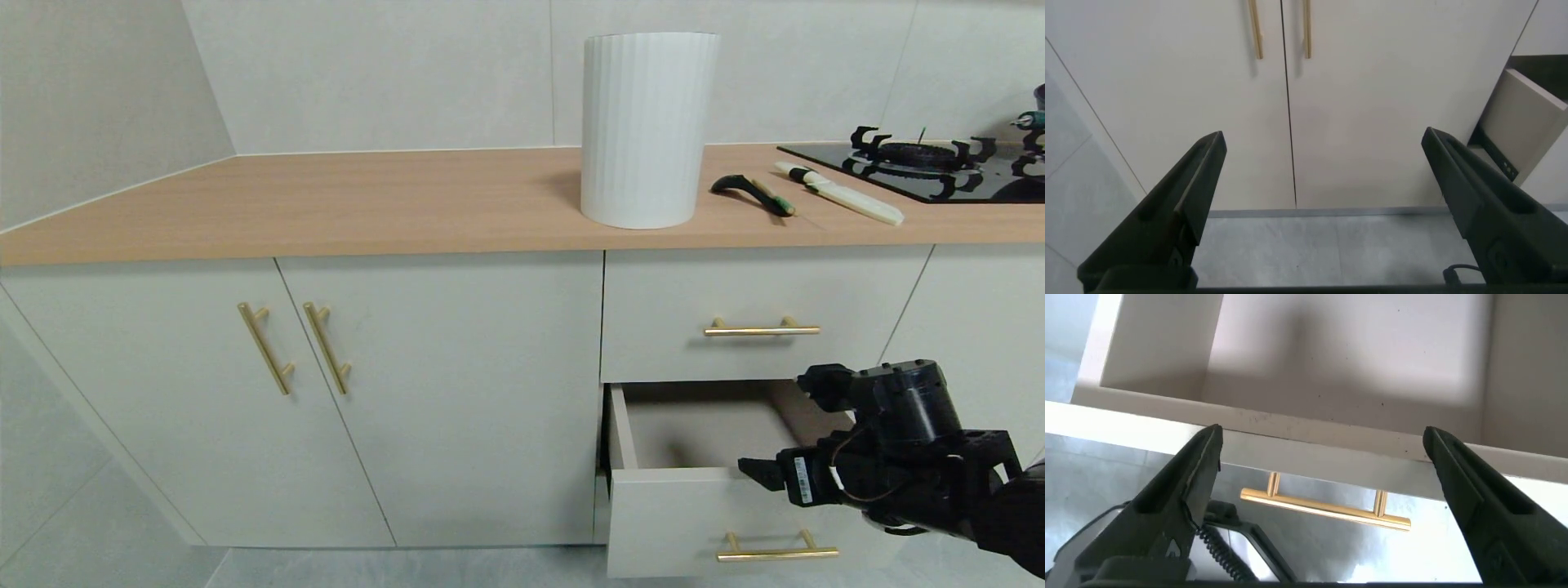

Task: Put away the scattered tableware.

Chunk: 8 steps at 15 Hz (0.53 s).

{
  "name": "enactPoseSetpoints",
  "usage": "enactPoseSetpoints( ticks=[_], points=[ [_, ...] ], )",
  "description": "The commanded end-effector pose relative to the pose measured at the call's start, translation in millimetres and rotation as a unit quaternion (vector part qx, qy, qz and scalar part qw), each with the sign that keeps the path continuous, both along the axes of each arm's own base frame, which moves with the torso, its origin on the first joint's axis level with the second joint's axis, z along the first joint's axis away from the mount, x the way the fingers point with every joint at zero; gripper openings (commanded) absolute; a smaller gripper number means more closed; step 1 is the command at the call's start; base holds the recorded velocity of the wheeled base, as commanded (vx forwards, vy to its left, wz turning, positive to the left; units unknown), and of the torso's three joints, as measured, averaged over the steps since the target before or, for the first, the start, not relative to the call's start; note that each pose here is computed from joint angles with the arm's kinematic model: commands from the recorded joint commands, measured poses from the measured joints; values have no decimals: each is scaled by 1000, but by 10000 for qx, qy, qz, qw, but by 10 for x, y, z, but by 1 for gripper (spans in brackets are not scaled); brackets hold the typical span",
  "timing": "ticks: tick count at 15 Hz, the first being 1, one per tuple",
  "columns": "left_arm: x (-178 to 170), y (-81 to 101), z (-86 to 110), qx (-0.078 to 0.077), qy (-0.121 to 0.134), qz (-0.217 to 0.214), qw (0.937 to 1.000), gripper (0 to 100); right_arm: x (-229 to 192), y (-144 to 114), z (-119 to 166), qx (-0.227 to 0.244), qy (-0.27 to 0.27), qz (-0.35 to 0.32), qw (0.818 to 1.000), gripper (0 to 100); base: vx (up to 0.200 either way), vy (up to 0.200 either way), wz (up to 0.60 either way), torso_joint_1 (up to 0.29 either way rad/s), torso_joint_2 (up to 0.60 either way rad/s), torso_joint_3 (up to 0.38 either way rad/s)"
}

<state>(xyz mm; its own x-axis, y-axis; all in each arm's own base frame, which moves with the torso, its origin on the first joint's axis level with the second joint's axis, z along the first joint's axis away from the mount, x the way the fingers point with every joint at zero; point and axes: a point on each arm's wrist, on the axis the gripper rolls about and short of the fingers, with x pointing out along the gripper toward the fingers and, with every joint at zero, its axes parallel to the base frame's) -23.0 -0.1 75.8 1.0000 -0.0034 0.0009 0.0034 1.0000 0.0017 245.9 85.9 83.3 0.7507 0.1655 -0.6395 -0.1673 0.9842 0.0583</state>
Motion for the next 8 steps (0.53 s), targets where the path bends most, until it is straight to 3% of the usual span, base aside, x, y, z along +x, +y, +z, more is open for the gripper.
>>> enactPoseSetpoints(
  ticks=[1, 8],
  points=[
    [0, 0, -1, -1, 4, 2, 10000, 100, 5, 12, -19, -10, 29, 16, 10000, 100, 0, 0, 0, 0, 0, 0],
    [0, 0, -1, -1, 4, 2, 10000, 100, 107, 65, -139, -45, 157, -33, 9999, 100, 0, 0, 0, 0, 0, 0]
  ],
)
